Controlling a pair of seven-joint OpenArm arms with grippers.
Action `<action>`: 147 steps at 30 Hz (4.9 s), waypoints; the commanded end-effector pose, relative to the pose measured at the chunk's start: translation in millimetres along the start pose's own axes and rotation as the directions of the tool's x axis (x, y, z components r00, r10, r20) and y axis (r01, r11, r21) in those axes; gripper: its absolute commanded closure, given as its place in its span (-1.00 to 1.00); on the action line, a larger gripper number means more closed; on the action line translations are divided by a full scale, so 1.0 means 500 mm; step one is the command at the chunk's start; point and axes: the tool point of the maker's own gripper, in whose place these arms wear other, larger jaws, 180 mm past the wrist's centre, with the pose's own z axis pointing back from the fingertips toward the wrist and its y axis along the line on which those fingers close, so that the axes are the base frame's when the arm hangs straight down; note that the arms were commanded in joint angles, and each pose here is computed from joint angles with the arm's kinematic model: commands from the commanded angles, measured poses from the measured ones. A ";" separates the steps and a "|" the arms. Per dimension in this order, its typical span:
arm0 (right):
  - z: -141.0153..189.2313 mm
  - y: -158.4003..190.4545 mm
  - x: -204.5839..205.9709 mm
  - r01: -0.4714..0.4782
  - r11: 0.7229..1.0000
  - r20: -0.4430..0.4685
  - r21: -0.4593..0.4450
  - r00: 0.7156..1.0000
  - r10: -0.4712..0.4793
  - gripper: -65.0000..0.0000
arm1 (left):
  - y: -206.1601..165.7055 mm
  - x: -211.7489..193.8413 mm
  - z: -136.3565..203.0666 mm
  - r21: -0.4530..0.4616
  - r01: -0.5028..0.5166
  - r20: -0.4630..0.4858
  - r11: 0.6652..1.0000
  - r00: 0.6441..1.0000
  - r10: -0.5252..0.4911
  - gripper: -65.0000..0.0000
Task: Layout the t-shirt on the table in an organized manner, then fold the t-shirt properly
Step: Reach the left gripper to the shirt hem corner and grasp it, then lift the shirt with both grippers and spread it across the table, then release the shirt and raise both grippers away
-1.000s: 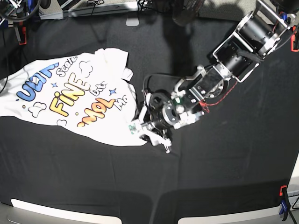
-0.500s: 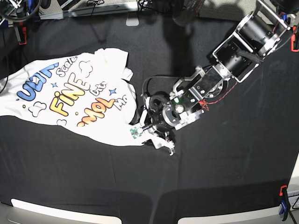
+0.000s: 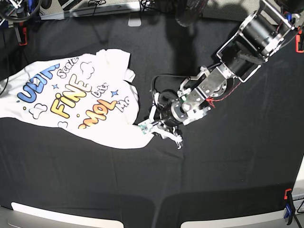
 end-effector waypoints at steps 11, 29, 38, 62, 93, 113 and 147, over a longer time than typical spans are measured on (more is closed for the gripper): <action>0.015 0.045 0.094 -0.137 0.984 0.156 0.114 0.981 0.118 1.00 | 0.136 0.135 0.054 0.150 0.092 -0.055 0.984 0.995 -0.084 1.00; 0.161 0.250 0.154 -0.433 0.854 0.309 0.287 0.886 0.345 1.00 | 0.280 0.054 0.321 0.516 0.320 -0.369 0.794 0.920 -0.130 1.00; 0.195 0.299 0.154 -0.478 0.830 0.363 0.288 0.856 0.367 1.00 | 0.326 0.070 0.541 0.796 0.423 -0.407 0.434 0.903 -0.134 1.00; 0.186 0.319 0.152 -0.457 0.822 0.381 0.341 0.866 0.323 1.00 | 0.217 0.132 0.612 0.814 0.211 -0.157 0.542 0.977 -0.144 1.00; -0.296 0.421 0.335 -0.184 0.861 0.092 0.474 0.983 0.159 1.00 | 0.575 -0.064 0.198 0.672 0.229 -0.358 0.704 0.933 0.038 1.00; -0.322 0.495 0.430 -0.295 0.868 0.148 0.400 0.955 0.256 0.01 | 0.608 -0.073 0.194 0.673 0.180 -0.357 0.717 0.928 0.103 1.00; -0.336 0.495 0.268 -0.155 0.854 -0.083 0.496 0.971 0.224 -0.03 | 0.614 -0.057 0.192 0.697 0.126 -0.287 0.706 0.951 0.114 0.19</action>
